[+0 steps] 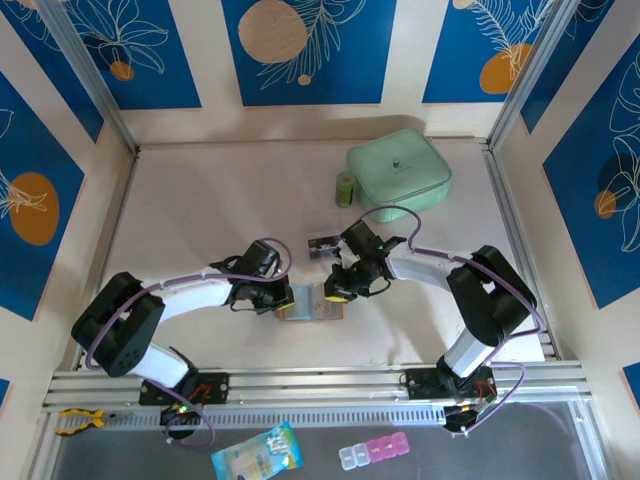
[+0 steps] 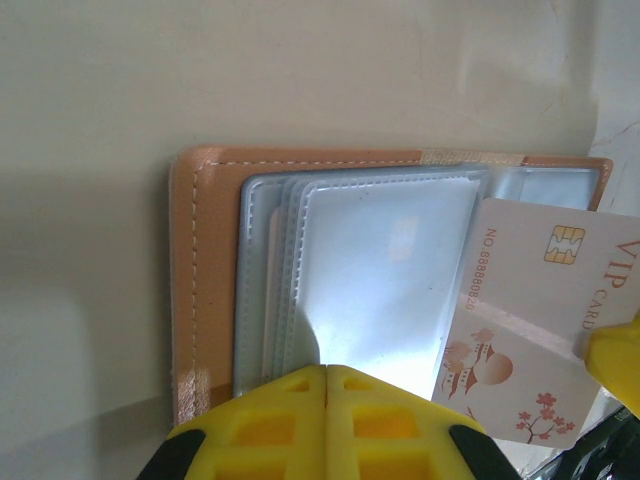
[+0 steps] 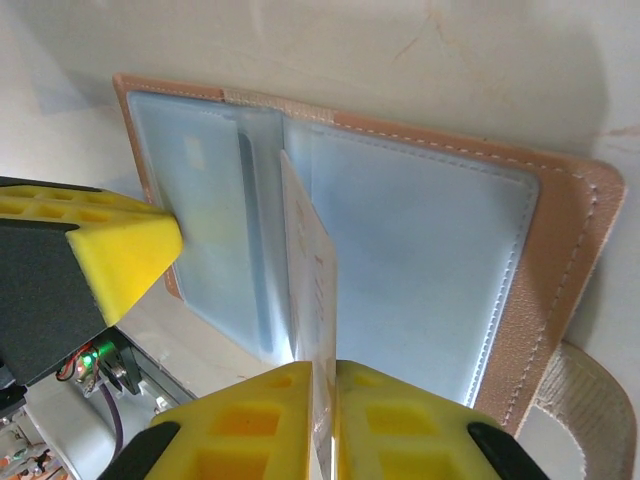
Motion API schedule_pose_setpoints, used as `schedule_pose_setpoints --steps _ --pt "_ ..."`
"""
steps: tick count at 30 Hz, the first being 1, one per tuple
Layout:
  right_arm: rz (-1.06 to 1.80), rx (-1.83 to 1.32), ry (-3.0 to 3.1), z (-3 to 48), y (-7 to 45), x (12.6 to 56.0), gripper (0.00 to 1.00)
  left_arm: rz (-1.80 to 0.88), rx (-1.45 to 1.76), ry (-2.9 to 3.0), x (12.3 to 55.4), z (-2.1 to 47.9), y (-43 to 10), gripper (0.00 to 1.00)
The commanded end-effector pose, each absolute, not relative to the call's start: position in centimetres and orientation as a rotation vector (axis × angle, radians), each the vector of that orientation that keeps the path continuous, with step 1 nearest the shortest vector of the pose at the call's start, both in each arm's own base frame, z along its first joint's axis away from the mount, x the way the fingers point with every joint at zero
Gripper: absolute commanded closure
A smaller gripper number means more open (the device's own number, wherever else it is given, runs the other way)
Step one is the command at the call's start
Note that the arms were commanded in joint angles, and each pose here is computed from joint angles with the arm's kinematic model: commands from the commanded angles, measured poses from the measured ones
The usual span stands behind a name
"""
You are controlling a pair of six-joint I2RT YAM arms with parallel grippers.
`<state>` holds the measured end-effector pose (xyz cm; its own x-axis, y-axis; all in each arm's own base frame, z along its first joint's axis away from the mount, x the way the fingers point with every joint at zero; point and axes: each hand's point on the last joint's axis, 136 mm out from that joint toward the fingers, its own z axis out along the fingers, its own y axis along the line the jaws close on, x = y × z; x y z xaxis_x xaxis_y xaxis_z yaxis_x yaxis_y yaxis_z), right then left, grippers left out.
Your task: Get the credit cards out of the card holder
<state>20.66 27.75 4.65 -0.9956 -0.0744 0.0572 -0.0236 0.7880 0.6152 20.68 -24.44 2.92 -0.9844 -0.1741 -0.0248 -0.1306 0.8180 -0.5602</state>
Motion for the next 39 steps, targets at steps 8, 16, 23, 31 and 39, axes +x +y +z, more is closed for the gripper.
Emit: schedule_pose_setpoints --steps 8,16,23,31,39 --pt "-1.038 0.101 -2.950 7.1 27.4 20.9 0.96 -0.871 -0.214 2.913 20.8 3.8 -24.4 0.95" --pt "-1.049 0.277 -3.029 10.1 25.8 21.9 0.97 -0.894 -0.189 2.876 21.4 5.6 -24.8 0.91" --pt "-0.953 0.915 -3.120 11.8 24.8 23.7 0.96 -0.888 -0.199 2.854 21.8 6.4 -24.3 0.90" --pt "-0.677 1.781 -3.010 13.4 24.2 27.8 1.00 -0.866 -0.219 2.826 22.2 7.3 -23.0 0.89" --pt "-0.463 2.221 -2.739 13.9 24.4 32.3 1.00 -0.866 -0.244 2.819 22.7 7.5 -22.5 0.88"
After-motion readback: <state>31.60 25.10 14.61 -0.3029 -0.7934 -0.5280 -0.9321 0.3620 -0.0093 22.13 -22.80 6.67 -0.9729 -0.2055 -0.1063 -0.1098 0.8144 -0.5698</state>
